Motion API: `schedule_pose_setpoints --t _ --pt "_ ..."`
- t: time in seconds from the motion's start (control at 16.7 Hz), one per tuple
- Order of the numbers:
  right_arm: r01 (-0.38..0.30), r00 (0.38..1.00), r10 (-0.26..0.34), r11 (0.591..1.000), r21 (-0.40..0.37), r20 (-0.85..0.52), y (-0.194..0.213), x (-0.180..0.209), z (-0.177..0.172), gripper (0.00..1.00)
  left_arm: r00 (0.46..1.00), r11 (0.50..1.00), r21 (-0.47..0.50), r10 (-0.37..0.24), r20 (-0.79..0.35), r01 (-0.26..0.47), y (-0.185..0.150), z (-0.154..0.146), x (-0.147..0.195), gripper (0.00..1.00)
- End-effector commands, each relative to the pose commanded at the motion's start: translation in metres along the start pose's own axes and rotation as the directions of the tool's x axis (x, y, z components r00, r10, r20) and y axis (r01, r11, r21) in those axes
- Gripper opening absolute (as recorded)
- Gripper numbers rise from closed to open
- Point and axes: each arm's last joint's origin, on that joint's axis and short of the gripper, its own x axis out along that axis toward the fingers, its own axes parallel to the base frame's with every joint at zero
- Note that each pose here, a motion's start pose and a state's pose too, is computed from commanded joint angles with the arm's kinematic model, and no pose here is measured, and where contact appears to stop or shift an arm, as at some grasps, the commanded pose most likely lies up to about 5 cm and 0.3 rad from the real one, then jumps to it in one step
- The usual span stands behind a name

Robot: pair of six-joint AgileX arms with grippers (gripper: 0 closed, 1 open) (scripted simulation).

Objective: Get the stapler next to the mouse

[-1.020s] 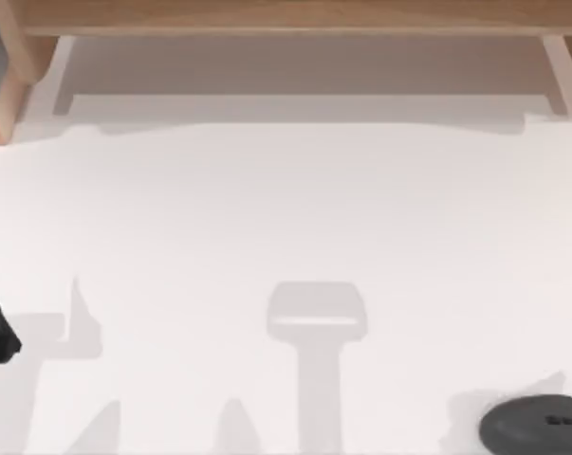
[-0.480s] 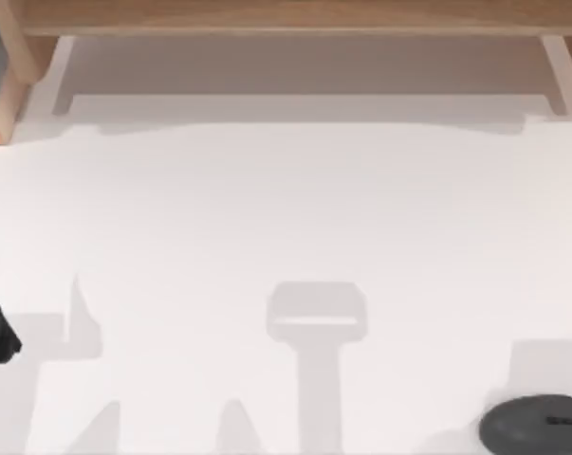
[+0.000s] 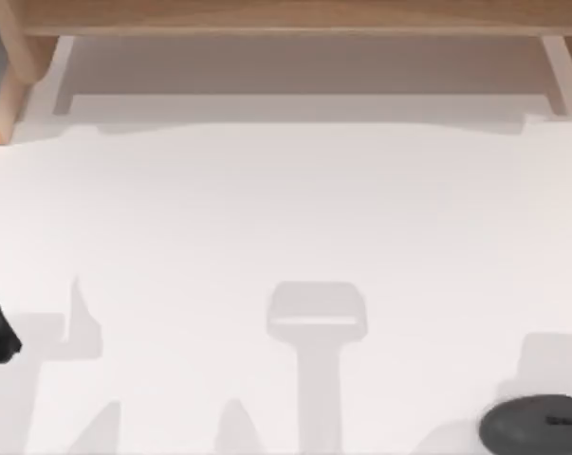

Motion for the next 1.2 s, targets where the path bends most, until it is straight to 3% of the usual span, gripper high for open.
schedule_pose_setpoints --t 0.48,0.72,1.2 --pt "0.000 1.000 0.000 1.000 0.004 0.002 -0.001 0.048 0.001 1.00 1.000 1.000 0.000 0.000 0.000 0.000 0.000 0.000 0.000 1.00" --pt "0.000 1.000 0.000 1.000 0.004 0.000 -0.001 0.049 0.001 1.00 1.000 1.000 0.000 0.000 0.000 0.000 0.000 0.000 0.000 1.00" --pt "0.000 1.000 0.000 1.000 0.004 0.000 -0.001 0.049 0.001 0.40 1.000 1.000 0.000 0.000 0.000 0.000 0.000 0.000 0.000 1.00"
